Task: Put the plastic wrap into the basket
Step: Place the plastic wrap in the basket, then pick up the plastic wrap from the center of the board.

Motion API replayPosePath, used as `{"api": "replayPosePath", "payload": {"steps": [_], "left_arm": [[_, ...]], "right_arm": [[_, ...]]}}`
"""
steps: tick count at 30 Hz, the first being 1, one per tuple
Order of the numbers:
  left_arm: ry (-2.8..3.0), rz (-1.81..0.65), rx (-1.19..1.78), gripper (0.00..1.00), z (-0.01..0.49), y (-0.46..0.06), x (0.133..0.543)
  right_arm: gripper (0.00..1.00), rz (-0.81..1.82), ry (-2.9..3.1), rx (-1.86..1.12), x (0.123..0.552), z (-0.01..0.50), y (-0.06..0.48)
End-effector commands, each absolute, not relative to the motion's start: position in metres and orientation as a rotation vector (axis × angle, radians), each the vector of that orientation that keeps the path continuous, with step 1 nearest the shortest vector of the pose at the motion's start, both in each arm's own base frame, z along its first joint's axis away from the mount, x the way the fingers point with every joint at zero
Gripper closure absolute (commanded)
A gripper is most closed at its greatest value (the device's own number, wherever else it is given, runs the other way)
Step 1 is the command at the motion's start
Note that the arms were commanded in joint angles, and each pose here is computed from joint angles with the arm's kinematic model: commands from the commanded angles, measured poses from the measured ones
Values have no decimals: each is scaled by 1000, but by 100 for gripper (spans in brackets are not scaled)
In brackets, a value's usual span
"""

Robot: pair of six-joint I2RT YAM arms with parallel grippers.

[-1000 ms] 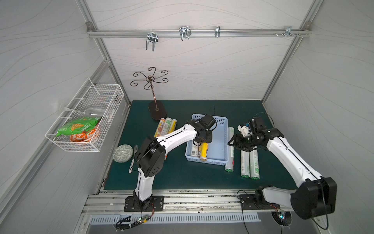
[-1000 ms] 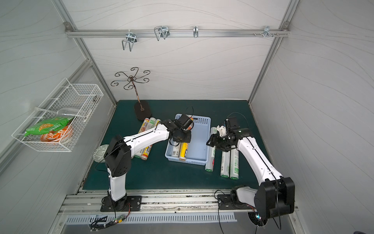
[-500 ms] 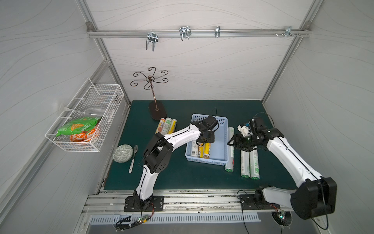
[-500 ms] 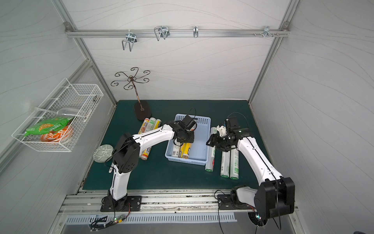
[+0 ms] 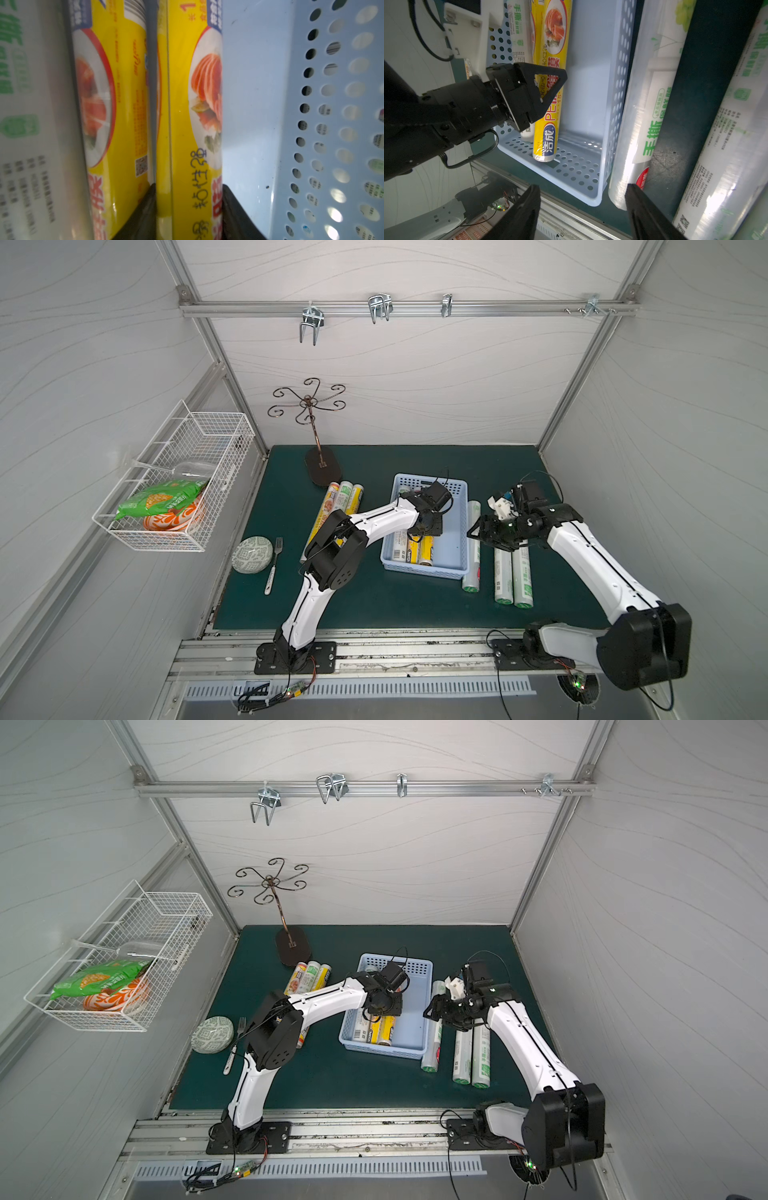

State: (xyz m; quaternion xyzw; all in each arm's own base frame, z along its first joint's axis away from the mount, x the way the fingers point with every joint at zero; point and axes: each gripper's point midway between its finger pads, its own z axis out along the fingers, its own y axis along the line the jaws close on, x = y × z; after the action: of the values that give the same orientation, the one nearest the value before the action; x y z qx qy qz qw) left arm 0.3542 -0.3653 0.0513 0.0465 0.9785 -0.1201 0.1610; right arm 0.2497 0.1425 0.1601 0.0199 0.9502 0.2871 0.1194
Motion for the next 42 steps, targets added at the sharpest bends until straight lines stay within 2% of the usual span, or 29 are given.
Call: {"api": "replayPosePath", "payload": {"steps": [1,6,14,25,34,42], "left_arm": [[2733,-357,146,44,67,-372,362],[2707,-310,172,25,84,-364,359],[2655,-292,185,19,117,-348,353],[2511,-170,213,1,176,-300,343],[2425,-98,146,0,211,-245,338],[2464,-133,11,0,203,-193,330]], "right_arm": [[30,859,2767,78,249,162,142],[30,847,2771,79,250,160,140],[30,825,2784,106,254,152,135],[30,763,2782,176,275,142,119],[30,670,2816,249,294,118,109],[31,592,2851,270,308,98,103]]}}
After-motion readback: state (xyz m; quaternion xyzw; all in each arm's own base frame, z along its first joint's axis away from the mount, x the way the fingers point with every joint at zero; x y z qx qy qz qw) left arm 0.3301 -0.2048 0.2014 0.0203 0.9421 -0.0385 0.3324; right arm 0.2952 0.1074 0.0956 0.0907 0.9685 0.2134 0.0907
